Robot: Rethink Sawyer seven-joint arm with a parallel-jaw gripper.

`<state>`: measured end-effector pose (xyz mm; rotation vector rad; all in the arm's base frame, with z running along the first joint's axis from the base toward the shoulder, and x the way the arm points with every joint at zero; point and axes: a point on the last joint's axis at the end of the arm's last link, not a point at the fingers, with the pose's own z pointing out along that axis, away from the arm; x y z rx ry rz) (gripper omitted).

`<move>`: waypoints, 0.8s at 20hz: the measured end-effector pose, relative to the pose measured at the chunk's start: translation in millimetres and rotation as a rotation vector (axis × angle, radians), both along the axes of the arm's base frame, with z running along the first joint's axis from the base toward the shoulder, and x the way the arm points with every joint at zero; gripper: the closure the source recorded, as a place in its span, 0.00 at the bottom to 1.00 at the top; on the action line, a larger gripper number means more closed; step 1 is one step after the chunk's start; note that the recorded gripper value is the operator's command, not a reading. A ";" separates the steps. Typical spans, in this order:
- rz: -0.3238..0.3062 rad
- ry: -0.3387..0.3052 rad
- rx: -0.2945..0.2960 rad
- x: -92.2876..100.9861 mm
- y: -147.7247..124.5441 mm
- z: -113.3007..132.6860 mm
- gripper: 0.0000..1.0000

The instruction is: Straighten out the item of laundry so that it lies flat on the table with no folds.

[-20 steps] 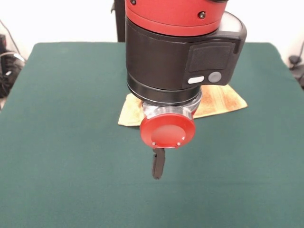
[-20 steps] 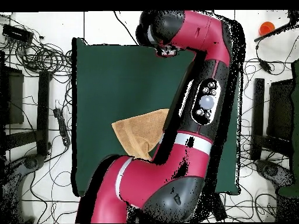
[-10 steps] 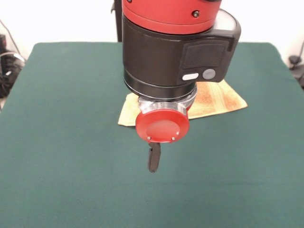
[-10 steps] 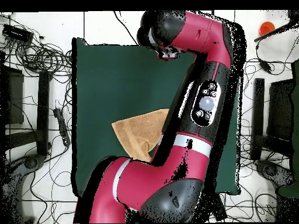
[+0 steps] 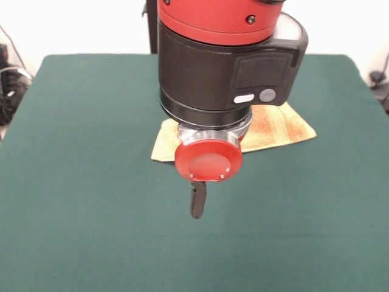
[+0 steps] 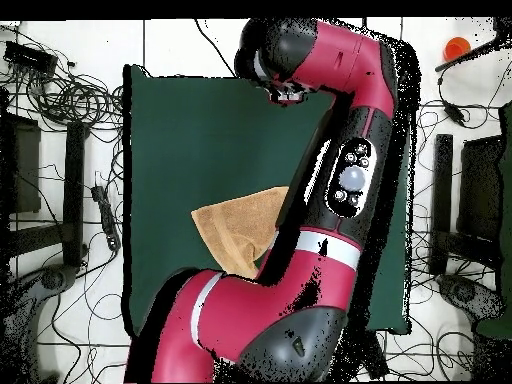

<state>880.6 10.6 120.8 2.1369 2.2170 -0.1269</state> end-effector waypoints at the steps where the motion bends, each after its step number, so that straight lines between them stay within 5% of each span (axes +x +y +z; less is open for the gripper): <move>1: 0.001 0.003 0.000 -0.7 1.4 -1.0 0.00; 16: 0.006 0.014 -0.001 -5.3 13.0 -1.2 0.00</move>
